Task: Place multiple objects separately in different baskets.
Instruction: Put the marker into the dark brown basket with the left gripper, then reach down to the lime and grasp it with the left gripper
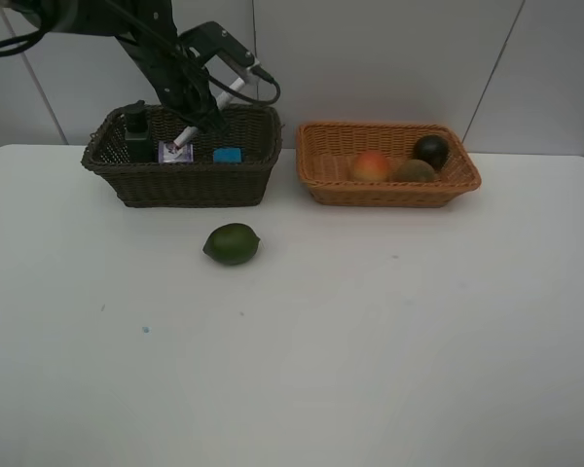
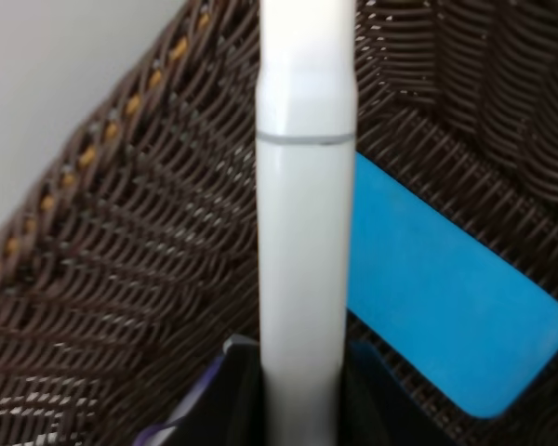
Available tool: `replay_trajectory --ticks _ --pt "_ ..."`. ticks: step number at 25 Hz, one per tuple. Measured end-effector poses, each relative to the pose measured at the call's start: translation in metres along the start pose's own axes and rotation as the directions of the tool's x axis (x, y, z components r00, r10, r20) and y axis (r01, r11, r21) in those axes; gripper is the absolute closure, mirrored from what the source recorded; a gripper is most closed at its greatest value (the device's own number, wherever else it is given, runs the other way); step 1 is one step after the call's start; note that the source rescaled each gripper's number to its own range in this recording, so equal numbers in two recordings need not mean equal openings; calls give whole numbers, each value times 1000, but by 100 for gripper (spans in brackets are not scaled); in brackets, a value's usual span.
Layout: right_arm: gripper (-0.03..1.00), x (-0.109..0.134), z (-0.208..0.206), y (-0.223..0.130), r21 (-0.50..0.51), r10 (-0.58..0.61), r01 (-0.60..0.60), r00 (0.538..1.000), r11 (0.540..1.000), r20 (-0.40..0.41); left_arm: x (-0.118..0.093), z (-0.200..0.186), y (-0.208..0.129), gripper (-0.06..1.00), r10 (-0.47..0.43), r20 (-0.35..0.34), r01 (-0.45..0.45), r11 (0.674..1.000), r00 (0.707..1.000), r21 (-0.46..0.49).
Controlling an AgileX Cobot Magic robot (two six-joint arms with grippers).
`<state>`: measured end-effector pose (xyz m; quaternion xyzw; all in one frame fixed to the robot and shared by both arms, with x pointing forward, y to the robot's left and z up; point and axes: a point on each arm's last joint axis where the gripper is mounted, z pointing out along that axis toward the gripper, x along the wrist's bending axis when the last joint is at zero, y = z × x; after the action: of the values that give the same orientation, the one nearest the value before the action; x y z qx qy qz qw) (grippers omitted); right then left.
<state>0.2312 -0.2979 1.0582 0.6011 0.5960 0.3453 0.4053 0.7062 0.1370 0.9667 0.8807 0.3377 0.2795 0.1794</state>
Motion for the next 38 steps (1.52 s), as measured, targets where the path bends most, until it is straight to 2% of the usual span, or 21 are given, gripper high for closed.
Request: replay_trajectory --ticks 17,18,19,20,22,24,27,38 --pt "-3 0 0 0 0 0 0 1000 1000 0 -1 7 -4 79 -29 15 29 1000 999 5" --pt "-3 0 0 0 0 0 0 1000 1000 0 -1 7 -4 76 -32 18 32 999 999 6" --pt "-3 0 0 0 0 0 0 1000 1000 0 -1 7 -4 67 -37 21 37 999 999 8" --pt "-3 0 0 0 0 0 0 1000 1000 0 -1 7 -4 55 -42 22 42 999 999 8" --pt "-3 0 0 0 0 0 0 1000 1000 0 -1 7 -4 17 -65 24 65 998 998 6" --pt "-3 0 0 0 0 0 0 1000 1000 0 -2 7 -4 3 -89 26 89 996 996 6" --pt "-3 0 0 0 0 0 0 1000 1000 0 -2 7 -4 -4 -96 26 96 995 995 6" --pt "-3 0 0 0 0 0 0 1000 1000 0 -2 7 -4 -6 -100 28 99 995 995 11"
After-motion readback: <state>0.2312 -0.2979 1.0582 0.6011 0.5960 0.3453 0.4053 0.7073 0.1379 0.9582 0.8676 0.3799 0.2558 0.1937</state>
